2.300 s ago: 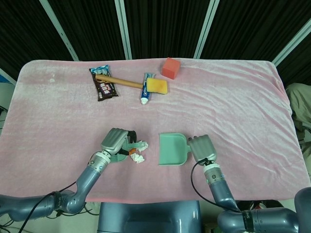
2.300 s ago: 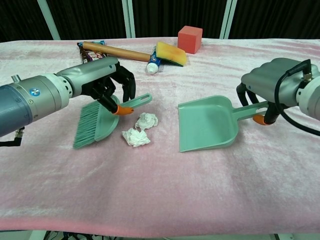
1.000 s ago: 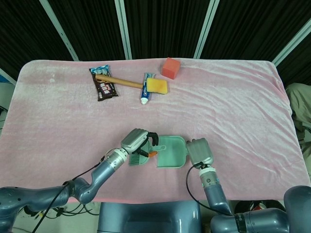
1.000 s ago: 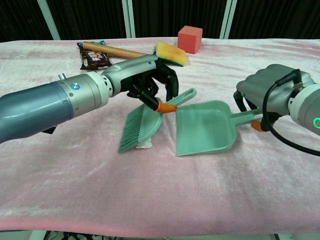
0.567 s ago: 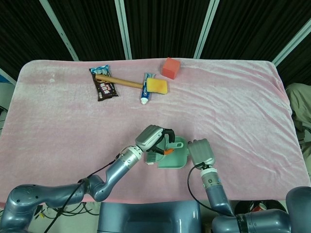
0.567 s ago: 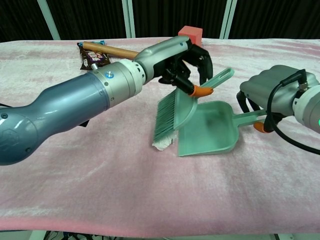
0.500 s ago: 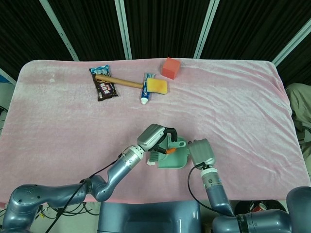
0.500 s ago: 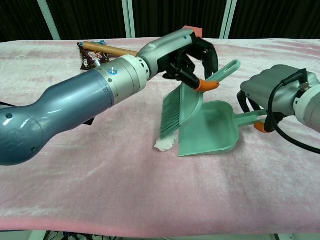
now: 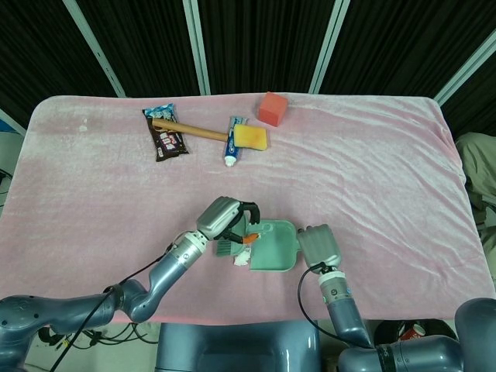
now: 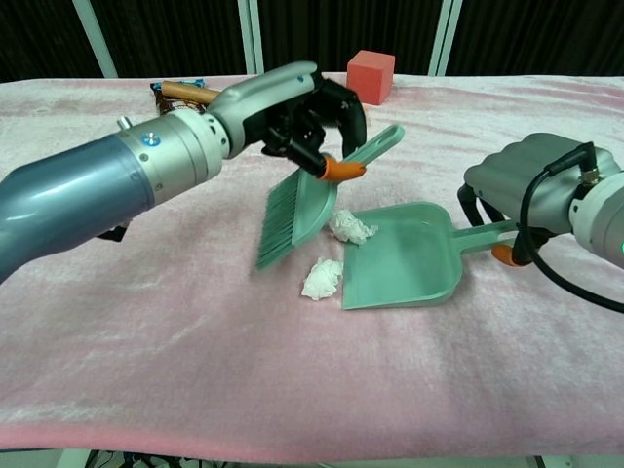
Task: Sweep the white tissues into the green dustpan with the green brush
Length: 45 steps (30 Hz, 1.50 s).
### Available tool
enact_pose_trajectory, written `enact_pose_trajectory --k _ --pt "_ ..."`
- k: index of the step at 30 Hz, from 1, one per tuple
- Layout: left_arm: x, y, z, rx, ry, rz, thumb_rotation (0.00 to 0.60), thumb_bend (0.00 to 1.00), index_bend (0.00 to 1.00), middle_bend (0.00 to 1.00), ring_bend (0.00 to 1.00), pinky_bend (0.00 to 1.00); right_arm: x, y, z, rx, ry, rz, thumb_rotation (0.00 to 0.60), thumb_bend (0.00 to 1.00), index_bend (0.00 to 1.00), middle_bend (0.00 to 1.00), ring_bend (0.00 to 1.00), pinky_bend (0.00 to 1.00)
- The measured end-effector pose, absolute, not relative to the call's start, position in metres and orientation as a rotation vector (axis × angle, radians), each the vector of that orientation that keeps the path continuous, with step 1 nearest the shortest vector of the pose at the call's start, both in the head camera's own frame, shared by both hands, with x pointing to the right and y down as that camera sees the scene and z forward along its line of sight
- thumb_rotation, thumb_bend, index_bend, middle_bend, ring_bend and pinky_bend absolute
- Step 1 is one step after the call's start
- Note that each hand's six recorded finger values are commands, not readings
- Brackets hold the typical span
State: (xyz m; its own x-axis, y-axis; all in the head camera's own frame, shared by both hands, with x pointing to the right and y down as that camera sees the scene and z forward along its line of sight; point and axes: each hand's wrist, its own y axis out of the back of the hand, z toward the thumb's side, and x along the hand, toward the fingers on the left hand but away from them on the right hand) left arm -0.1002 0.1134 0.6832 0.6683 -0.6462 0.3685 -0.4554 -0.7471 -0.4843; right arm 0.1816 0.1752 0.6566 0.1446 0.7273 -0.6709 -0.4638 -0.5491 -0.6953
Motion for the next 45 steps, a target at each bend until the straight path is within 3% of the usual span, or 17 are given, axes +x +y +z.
enact_pose_trajectory --k 6,16,32,45 --pt "-0.104 0.132 0.695 -2.578 0.871 -0.797 0.6 0.37 0.64 0.68 0.83 0.97 0.181 0.175 0.658 -1.469 -0.266 1.585 0.6 0.47 0.7 0.65 0.75 0.78" --pt "-0.071 0.146 0.695 -2.626 0.871 -0.748 0.6 0.37 0.64 0.68 0.83 0.97 0.183 0.177 0.66 -1.48 -0.262 1.593 0.6 0.47 0.7 0.65 0.75 0.78" --pt "-0.004 0.135 0.675 -2.59 0.922 -0.574 0.6 0.37 0.64 0.68 0.83 0.97 0.184 0.179 0.66 -1.495 -0.261 1.592 0.6 0.47 0.7 0.65 0.75 0.78" --pt "-0.012 0.12 0.658 -2.606 1.048 -0.503 0.6 0.37 0.64 0.68 0.83 0.97 0.181 0.182 0.657 -1.493 -0.262 1.588 0.6 0.47 0.7 0.65 0.75 0.78"
